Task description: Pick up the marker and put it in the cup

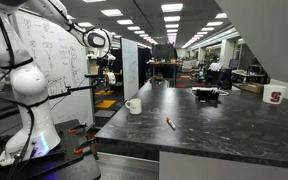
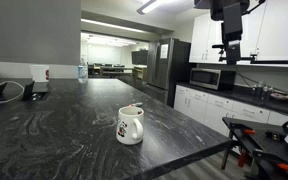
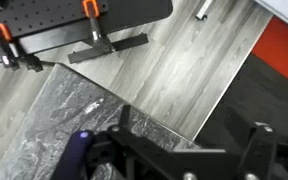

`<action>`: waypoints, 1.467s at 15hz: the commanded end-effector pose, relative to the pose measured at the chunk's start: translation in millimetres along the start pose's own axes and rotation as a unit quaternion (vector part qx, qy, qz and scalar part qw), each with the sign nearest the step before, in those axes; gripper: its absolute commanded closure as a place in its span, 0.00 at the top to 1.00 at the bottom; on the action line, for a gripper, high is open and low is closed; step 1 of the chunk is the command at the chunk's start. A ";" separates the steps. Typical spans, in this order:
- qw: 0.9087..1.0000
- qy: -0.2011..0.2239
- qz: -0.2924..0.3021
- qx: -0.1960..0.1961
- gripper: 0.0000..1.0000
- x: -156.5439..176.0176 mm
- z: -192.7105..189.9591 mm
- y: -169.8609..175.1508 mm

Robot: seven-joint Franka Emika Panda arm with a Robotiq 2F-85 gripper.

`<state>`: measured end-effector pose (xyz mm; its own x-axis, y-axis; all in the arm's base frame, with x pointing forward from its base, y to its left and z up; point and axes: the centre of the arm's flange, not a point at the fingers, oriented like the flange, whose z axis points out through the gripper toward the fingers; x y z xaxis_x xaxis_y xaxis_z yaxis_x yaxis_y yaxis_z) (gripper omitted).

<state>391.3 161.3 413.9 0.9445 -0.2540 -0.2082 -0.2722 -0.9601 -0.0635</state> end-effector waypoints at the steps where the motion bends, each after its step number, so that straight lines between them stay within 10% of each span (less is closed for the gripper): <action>1: 1.000 0.000 0.000 0.000 1.00 0.0 0.0 0.0; 12: 0.996 0.050 0.072 0.017 1.00 30.2 -7.1 2.5; 22: 0.924 0.170 0.340 0.041 1.00 214.4 -57.3 56.6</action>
<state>548.6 55.6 420.0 0.6628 -0.7439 0.0853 -0.7336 -0.6679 -0.1255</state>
